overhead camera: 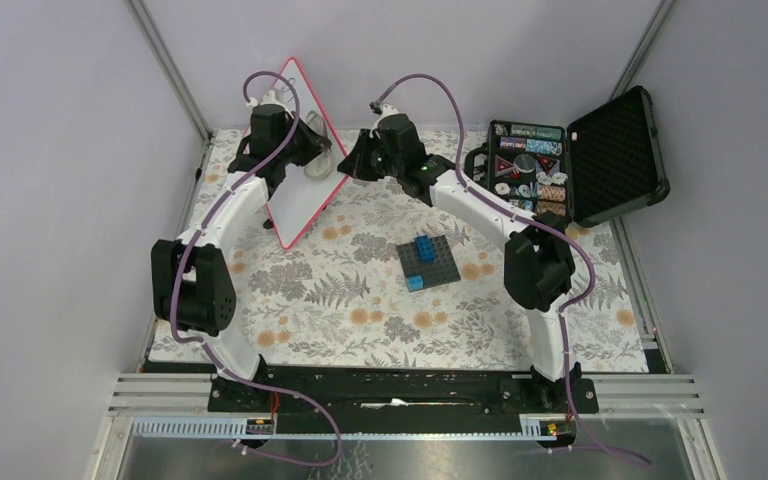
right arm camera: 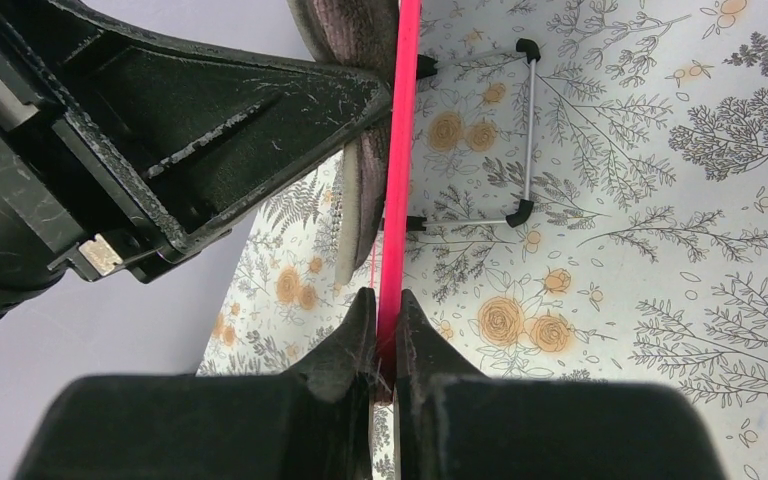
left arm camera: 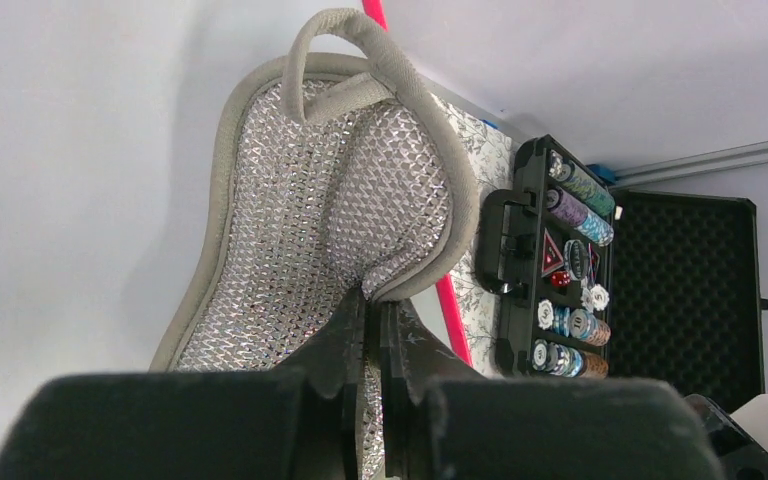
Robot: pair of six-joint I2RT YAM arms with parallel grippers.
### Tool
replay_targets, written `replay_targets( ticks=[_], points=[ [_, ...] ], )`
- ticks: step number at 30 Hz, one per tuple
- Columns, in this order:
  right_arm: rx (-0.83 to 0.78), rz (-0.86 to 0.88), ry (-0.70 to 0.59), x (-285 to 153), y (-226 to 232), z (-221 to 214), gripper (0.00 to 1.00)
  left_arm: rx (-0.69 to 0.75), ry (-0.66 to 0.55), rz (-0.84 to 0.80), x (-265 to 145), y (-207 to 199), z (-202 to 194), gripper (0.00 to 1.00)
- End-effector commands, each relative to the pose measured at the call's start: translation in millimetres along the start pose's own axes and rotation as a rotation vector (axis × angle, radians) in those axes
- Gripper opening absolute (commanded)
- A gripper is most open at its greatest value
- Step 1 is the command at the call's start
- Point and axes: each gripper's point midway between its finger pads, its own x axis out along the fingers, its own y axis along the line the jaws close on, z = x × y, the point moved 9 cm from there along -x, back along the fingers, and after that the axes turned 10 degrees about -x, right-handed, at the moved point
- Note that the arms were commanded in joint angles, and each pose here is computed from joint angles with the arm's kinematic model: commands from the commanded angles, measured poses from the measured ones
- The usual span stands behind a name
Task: Erase the whiteboard
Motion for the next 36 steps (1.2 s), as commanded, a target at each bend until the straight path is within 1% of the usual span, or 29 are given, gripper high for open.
replay_targets(
  ticks=[1,4,6,8,10,12,13,17,19,21,25,27,30,33,36],
  points=[
    [-0.172,0.404,0.061,-8.2,74.7,-9.7,0.0,-0.068,0.182,0.069,17.2,28.2,-39.8,0.0],
    [-0.167,0.396,0.065,-7.7,71.0,-11.1,0.0,-0.223,0.187,0.153,29.8,77.0,-29.8,0.0],
    [-0.159,0.396,0.068,-7.9,68.9,-11.0,0.0,-0.318,0.16,0.2,38.1,115.0,-13.5,0.0],
    [-0.156,0.402,0.066,-8.6,68.7,-8.8,0.0,-0.359,0.121,0.302,47.0,149.6,-3.4,0.0],
    [-0.155,0.405,0.061,-10.2,68.9,-6.2,0.0,-0.415,0.115,0.397,56.2,187.1,4.2,0.0],
    [-0.157,0.408,0.054,-12.3,69.0,-2.7,0.0,-0.49,0.132,0.421,60.2,212.0,9.3,0.0],
    [-0.158,0.413,0.055,-13.2,70.0,-2.1,0.0,-0.505,0.128,0.425,61.8,221.8,11.6,0.0],
    [-0.153,0.428,0.064,-12.6,70.2,-2.4,0.0,-0.513,0.111,0.477,63.4,242.8,18.5,0.0],
    [-0.151,0.434,0.073,-10.8,69.3,-4.5,0.0,-0.509,0.103,0.443,65.5,234.3,21.1,0.0],
    [-0.148,0.433,0.079,-8.8,67.6,-6.4,0.0,-0.453,0.104,0.393,68.6,208.8,23.4,0.0],
    [-0.145,0.437,0.089,-7.5,64.6,-8.4,0.0,-0.296,0.074,0.262,68.1,138.6,33.8,0.0],
    [-0.141,0.436,0.096,-8.0,63.0,-10.6,0.0,-0.243,0.057,0.171,64.0,105.1,39.2,0.0],
    [-0.118,0.451,0.09,-8.8,58.8,-11.6,0.0,-0.193,0.012,0.06,53.9,67.1,46.1,0.0],
    [-0.097,0.455,0.1,-6.7,55.0,-13.4,0.0,-0.21,-0.024,0.021,52.4,65.1,46.5,0.0],
    [-0.092,0.457,0.101,-5.1,53.8,-13.1,0.0,-0.235,-0.031,0.094,64.2,90.7,43.7,0.0]
  ],
)
